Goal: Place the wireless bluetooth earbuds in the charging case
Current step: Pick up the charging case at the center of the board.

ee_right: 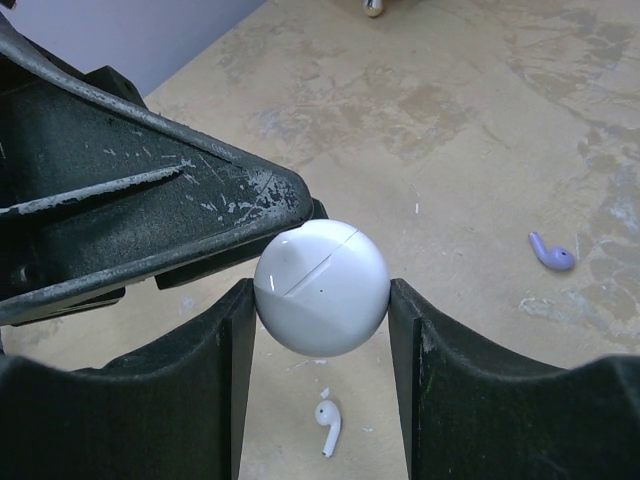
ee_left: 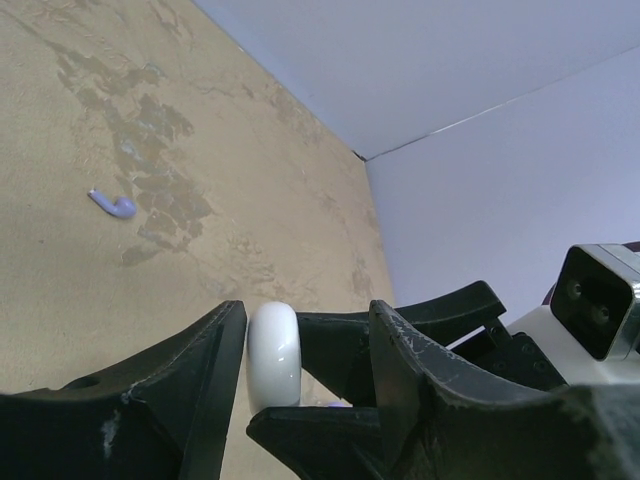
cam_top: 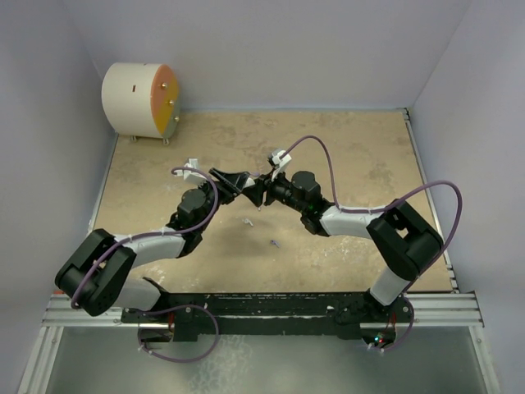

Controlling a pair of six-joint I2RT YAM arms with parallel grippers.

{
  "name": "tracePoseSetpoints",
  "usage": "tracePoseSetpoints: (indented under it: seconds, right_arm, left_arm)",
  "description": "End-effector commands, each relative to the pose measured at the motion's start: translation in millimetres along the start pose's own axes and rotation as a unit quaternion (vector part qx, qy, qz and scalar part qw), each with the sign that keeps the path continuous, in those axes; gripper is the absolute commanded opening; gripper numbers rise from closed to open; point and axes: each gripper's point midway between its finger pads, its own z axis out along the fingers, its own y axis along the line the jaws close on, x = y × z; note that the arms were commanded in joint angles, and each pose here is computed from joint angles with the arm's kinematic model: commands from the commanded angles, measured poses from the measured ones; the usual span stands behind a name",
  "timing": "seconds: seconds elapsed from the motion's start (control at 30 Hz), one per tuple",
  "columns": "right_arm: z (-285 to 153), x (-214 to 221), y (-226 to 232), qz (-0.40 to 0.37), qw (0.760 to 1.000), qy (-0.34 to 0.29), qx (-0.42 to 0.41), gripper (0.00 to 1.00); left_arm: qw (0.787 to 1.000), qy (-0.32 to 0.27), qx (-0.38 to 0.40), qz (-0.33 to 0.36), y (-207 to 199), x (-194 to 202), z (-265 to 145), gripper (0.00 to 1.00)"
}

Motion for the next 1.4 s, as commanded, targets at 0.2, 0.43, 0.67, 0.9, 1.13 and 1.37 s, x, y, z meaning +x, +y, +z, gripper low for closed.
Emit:
tracePoseSetpoints:
  seconds: [0.2, 0.43, 0.67, 0.9, 1.13, 1.37]
  right_arm:
    - [5, -26, 9, -0.004, 0.999, -0.036, -0.017, 0.0]
    - [6, -28, 10, -0.005, 0.999, -0.037, -0.02, 0.0]
    - [5, -27, 11, -0.003, 0.999, -0.036, -0.022, 0.0]
    - [6, -28, 12, -0.002, 0.999, -0.034, -0.026, 0.0]
    - [6, -25, 14, -0.002, 0.999, -0.022, -0.029, 0.51]
    - [-25, -30, 6, -0.003, 1.0, -0.023, 0.012, 0.98]
  left_arm:
    - [1.0, -0.013, 0.025, -0.006, -11, -2, 1, 0.45]
    - [1.0, -0.009, 0.026, -0.009, -10, 2, 2, 0.41]
    - [1.0, -0.006, 0.028, -0.009, -11, 5, 3, 0.34]
    - [0.999, -0.007, 0.031, -0.008, -13, 5, 3, 0.09]
    - [0.999, -0.012, 0.029, -0.006, -15, 3, 4, 0.0]
    - [0.999, -0.029, 0.007, 0.017, -17, -11, 4, 0.0]
